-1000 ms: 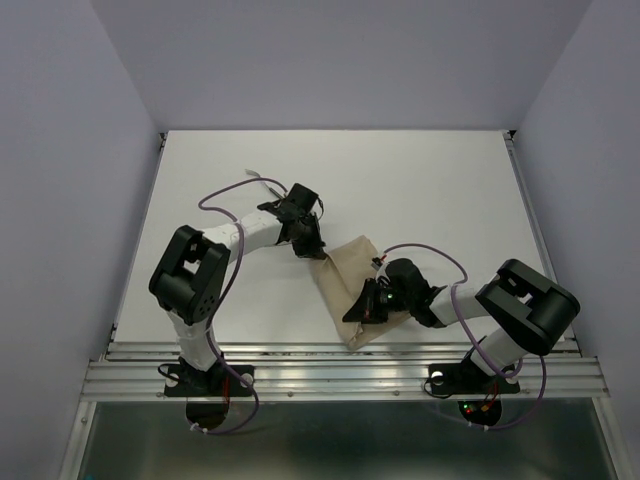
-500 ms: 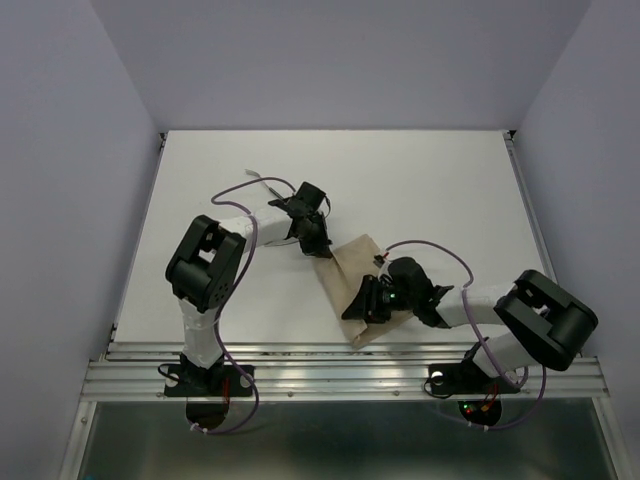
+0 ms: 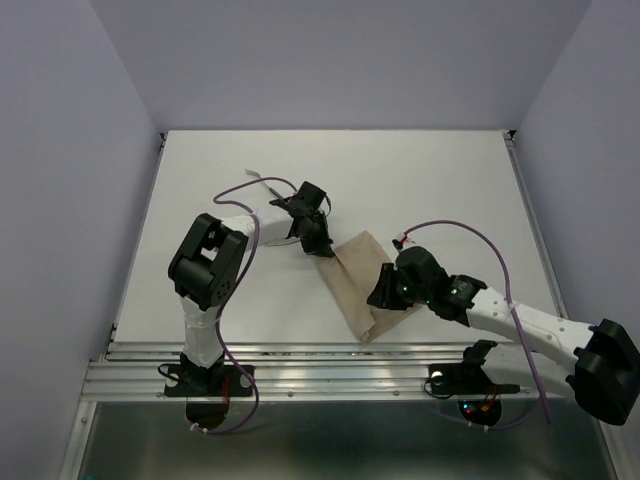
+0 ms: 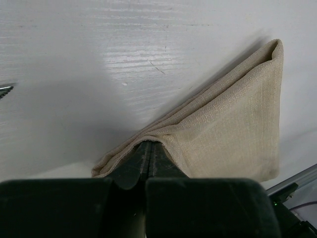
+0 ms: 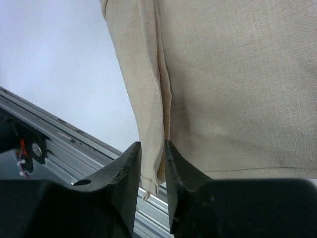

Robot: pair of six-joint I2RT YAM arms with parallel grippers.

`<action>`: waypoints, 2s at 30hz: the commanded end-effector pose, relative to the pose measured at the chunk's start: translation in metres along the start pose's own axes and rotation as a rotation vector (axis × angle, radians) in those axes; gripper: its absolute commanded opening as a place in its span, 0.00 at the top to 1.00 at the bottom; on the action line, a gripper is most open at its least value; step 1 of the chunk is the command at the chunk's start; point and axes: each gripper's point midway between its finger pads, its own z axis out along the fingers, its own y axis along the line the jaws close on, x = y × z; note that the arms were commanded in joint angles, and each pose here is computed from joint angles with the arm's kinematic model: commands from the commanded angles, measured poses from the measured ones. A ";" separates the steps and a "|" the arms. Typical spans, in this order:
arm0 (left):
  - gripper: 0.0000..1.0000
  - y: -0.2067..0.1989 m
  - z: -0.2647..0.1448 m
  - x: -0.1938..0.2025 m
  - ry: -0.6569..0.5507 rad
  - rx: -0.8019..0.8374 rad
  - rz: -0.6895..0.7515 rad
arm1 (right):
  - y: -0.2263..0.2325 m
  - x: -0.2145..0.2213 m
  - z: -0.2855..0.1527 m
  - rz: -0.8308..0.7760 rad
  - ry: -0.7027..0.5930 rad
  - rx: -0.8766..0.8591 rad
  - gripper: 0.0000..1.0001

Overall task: Fold the napkin into a case and place the utensils inside
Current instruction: Fold the lower triangle-folded napkin at the center of the board.

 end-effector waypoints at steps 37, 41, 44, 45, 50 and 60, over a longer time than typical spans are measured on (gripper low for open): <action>0.83 -0.017 -0.026 -0.040 -0.101 -0.064 0.138 | -0.063 0.067 0.052 -0.119 0.115 0.302 0.99; 0.80 -0.020 -0.043 -0.043 -0.124 -0.079 0.171 | -0.060 0.070 0.054 -0.095 0.127 0.285 0.99; 0.80 -0.020 -0.050 -0.041 -0.129 -0.079 0.183 | -0.056 0.069 0.056 -0.088 0.123 0.278 0.99; 0.80 -0.019 -0.050 -0.041 -0.128 -0.080 0.185 | -0.055 0.068 0.056 -0.085 0.122 0.275 0.99; 0.81 -0.016 -0.049 -0.039 -0.130 -0.087 0.176 | -0.049 0.065 0.058 -0.079 0.116 0.259 0.99; 0.97 -0.030 -0.028 -0.049 -0.133 -0.045 0.165 | -0.051 0.067 0.056 -0.066 0.114 0.261 0.99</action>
